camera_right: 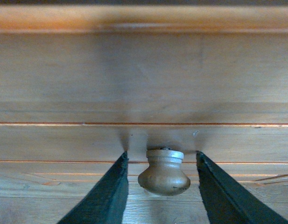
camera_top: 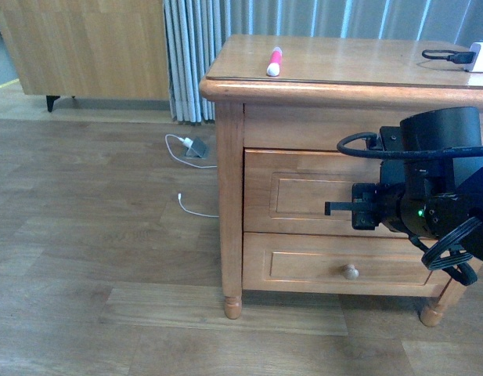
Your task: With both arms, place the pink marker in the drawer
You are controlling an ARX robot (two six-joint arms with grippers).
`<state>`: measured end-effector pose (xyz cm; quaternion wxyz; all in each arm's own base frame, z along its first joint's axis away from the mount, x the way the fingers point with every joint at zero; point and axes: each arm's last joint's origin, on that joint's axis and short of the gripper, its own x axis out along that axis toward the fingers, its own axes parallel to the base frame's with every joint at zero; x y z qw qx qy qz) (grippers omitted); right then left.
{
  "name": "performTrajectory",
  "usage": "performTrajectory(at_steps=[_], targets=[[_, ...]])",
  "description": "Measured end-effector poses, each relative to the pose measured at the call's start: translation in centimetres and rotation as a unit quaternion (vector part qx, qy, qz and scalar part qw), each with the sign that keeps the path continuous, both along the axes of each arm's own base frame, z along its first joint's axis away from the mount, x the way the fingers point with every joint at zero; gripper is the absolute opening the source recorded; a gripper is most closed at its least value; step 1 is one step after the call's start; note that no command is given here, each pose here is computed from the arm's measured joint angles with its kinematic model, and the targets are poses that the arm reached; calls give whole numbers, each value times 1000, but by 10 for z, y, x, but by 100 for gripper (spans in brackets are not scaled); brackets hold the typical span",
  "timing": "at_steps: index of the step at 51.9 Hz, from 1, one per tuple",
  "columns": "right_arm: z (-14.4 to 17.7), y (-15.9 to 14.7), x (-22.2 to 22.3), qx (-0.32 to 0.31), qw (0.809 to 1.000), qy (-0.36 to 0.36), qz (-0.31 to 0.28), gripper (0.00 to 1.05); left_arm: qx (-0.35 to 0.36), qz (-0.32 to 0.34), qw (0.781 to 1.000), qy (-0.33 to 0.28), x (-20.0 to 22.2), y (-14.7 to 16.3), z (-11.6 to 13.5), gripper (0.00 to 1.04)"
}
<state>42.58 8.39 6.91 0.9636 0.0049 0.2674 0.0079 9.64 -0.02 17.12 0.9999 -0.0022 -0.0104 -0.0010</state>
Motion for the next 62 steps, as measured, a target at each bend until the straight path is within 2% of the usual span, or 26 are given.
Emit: performTrajectory(at_steps=[25,39,52,56,62], targets=[[-2,1,-19,9,1000,11,27,22,0,0,1000,0,0,0,0,99],[1,5,-69,3,998,43,47,22,0,0,1000,0,0,0,0,99],[6,0,-135,3,994,72,81,22,0,0,1000,0,0,0,0,99],[7,-1,-147,7,993,77,84,32,0,0,1000,0,0,0,0,99],[19,-5,-171,30,991,81,99,59,0,0,1000,0,0,0,0,99]])
